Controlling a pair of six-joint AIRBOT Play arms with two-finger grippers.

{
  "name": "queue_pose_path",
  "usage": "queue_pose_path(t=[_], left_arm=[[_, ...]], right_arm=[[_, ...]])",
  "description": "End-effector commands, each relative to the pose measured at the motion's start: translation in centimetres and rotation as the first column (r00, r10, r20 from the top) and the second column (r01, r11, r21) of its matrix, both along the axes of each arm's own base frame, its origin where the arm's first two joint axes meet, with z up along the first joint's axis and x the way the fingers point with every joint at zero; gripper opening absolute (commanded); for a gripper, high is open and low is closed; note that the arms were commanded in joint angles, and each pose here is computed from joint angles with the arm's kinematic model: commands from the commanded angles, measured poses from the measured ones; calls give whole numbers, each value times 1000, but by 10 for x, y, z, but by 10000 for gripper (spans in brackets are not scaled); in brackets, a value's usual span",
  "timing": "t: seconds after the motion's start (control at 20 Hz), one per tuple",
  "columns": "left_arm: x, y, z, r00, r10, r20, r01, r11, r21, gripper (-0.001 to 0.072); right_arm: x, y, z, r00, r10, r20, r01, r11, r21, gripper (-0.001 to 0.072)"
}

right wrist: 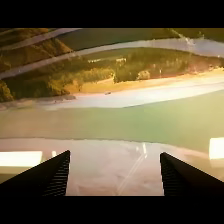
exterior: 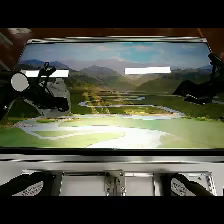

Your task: Fold the shirts.

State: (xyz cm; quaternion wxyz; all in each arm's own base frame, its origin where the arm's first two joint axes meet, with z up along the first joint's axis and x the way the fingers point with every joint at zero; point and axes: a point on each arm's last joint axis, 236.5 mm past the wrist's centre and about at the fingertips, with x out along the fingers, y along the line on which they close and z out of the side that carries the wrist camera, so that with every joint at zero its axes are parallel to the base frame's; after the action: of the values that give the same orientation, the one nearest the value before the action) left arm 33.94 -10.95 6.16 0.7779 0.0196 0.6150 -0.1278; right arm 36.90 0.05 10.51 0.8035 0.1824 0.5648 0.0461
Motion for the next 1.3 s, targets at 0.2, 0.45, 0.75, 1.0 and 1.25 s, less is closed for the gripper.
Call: queue_pose_path(t=[0.2, 0.45, 0.75, 1.0, 1.25], left_arm=[[0, 0, 0, 1000, 0, 1, 0, 1000, 0, 713], [0, 0, 0, 1000, 0, 1, 0, 1000, 0, 713], [0, 0, 0, 1000, 0, 1, 0, 1000, 0, 713], [16, -7, -4, 999, 10, 41, -9, 1000, -26, 713], [69, 66, -28, 958, 271, 94, -277, 959, 55, 668]], right_arm=[[0, 0, 0, 1000, 0, 0, 0, 1000, 0, 692], [0, 0, 0, 1000, 0, 0, 0, 1000, 0, 692], [14, -4, 5, 998, -23, 59, 23, 1000, -9, 692], [25, -15, 8, 993, -33, 110, 39, 998, -52, 692], [25, -27, 1, 993, 41, 111, -25, 990, -140, 691]])
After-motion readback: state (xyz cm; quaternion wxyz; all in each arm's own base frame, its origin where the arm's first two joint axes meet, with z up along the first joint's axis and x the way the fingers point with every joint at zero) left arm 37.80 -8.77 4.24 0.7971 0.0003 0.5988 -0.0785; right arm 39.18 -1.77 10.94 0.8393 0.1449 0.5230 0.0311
